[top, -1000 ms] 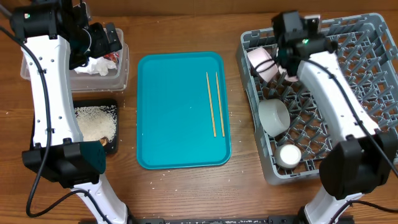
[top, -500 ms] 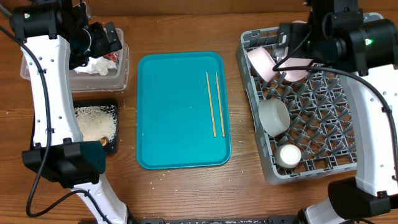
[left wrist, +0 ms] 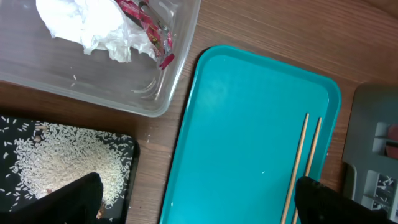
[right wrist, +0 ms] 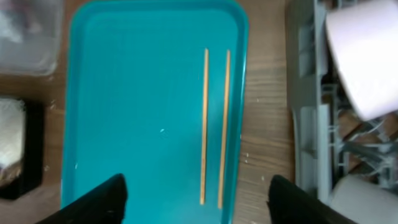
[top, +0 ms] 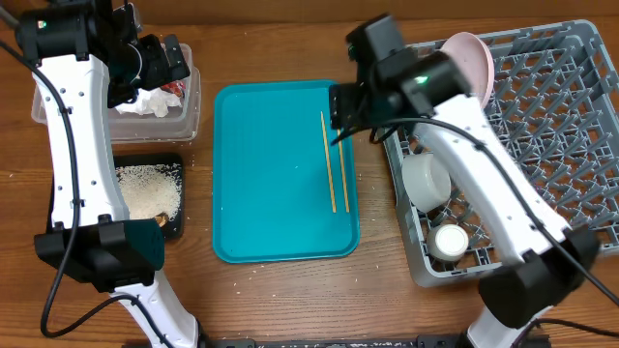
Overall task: Sort waste into correct bins and load items into the dishwasher
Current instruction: 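Withdraw right gripper from the rack toward the chopsticks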
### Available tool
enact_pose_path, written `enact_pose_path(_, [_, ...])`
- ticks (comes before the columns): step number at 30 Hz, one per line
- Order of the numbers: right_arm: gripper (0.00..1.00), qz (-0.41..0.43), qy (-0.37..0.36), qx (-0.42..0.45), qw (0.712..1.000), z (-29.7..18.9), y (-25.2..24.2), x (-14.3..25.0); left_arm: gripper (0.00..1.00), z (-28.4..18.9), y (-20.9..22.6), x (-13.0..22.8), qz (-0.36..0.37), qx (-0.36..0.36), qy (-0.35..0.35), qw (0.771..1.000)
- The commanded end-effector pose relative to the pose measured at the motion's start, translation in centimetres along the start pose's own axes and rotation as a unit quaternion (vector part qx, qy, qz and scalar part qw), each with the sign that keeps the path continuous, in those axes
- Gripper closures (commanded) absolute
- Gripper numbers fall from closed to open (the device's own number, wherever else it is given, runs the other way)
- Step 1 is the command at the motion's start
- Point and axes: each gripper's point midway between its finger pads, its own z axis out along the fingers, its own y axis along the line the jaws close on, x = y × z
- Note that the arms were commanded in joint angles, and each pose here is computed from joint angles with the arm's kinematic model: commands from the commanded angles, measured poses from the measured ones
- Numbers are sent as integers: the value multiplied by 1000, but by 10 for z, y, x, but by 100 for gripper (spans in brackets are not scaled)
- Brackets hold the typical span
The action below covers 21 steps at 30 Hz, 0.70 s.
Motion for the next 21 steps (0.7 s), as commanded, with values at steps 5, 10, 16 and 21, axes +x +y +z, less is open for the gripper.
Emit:
enact_pose_path(5, [44, 32, 28, -4, 999, 68, -6, 30, 0, -6, 2, -4, 8, -2, -11, 1000])
enact_pose_path(10, [47, 14, 36, -14, 999, 107, 4, 57, 0, -6, 2, -4, 8, -2, -11, 1000])
enact_pose_path(16, [53, 0, 66, -4, 998, 155, 16, 83, 0, -6, 2, -4, 8, -2, -11, 1000])
enact_pose_path(21, [57, 2, 70, 44, 997, 178, 5, 94, 0, -6, 2, -4, 8, -2, -11, 1000])
